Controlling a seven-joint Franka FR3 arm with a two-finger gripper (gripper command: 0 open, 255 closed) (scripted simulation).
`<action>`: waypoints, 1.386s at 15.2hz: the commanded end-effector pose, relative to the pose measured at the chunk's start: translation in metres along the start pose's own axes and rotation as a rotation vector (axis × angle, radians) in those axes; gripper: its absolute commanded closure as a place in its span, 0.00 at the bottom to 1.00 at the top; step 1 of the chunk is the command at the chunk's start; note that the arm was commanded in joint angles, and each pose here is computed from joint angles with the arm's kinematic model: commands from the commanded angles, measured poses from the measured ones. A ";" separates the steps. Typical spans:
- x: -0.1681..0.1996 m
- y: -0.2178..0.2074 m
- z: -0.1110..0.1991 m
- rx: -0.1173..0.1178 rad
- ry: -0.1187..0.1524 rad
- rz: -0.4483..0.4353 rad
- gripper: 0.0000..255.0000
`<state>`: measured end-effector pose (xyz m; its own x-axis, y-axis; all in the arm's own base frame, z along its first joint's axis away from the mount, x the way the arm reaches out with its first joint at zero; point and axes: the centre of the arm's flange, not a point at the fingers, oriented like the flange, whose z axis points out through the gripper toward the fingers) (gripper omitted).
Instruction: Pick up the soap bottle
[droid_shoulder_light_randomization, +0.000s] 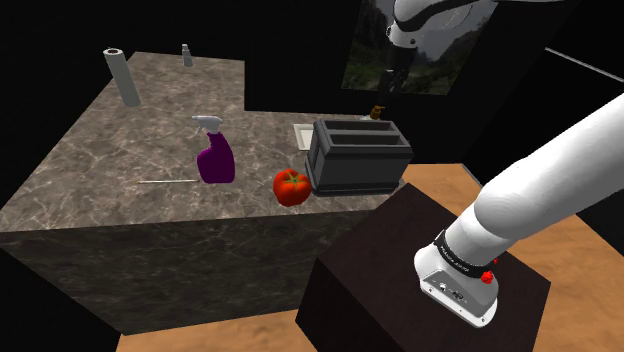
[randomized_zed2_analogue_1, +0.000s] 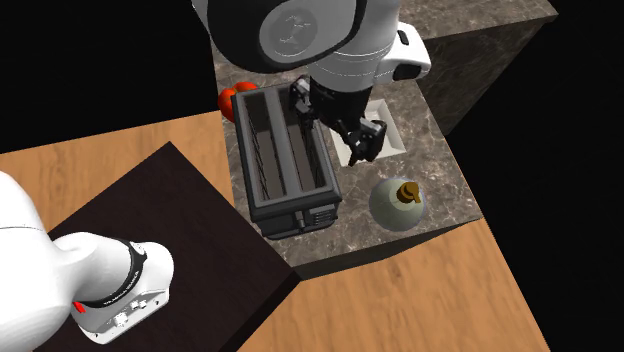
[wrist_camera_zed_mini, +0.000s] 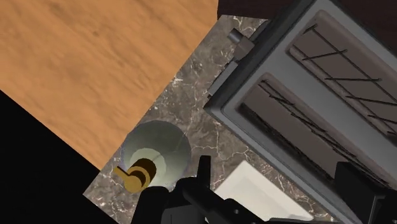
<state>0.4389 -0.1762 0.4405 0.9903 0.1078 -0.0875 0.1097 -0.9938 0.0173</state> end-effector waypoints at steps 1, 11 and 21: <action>0.014 0.018 0.014 -0.002 -0.001 0.003 0.00; 0.075 0.114 0.080 -0.007 -0.009 0.020 0.00; 0.100 0.150 0.135 -0.009 -0.012 0.027 0.00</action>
<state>0.5426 -0.3179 0.3046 0.9918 0.0809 -0.0992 0.0841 -0.9961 0.0283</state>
